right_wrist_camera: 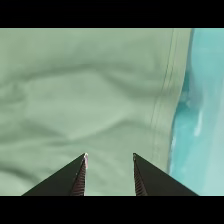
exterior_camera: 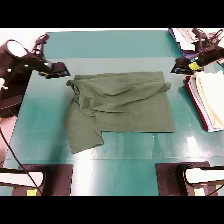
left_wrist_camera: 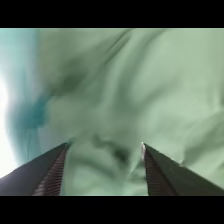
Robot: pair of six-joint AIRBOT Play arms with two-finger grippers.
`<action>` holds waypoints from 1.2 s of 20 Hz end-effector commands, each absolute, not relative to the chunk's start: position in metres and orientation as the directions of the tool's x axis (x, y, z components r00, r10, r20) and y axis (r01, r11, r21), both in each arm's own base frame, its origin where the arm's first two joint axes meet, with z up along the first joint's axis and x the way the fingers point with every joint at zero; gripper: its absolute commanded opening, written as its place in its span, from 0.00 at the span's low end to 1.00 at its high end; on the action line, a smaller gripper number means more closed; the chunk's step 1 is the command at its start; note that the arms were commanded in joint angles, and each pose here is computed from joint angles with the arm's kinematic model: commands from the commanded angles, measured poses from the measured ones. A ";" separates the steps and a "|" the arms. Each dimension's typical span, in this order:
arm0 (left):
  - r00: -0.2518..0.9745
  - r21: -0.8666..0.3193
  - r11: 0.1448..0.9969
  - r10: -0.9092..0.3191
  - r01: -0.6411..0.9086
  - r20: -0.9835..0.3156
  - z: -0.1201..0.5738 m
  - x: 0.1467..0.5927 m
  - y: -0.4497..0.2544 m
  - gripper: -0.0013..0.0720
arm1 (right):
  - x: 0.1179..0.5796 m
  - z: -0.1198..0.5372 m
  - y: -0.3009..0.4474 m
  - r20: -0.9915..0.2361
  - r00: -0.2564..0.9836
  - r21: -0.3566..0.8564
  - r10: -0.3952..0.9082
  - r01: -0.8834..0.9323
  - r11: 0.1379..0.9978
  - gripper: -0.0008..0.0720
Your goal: Fold the shirts.
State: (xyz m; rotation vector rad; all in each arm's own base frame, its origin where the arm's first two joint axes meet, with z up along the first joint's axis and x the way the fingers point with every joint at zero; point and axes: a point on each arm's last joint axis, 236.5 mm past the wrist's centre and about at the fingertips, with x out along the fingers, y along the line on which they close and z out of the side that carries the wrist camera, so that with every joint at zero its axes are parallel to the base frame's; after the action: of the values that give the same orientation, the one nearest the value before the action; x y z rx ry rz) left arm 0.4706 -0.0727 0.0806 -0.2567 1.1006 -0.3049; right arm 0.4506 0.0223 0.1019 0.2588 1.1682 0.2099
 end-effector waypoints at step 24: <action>0.172 -0.477 0.877 -0.462 -0.062 -0.870 -0.045 0.322 -0.093 0.05 | 0.284 0.018 -0.036 -0.915 0.196 0.392 0.351 0.231 0.891 0.47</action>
State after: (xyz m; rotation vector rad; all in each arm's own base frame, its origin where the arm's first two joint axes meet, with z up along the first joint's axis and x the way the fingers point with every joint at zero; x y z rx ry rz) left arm 0.3155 -0.0902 -0.0573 -0.4643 1.3926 -0.2792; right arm 0.3261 -0.0022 0.0592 0.4574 1.2613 0.2071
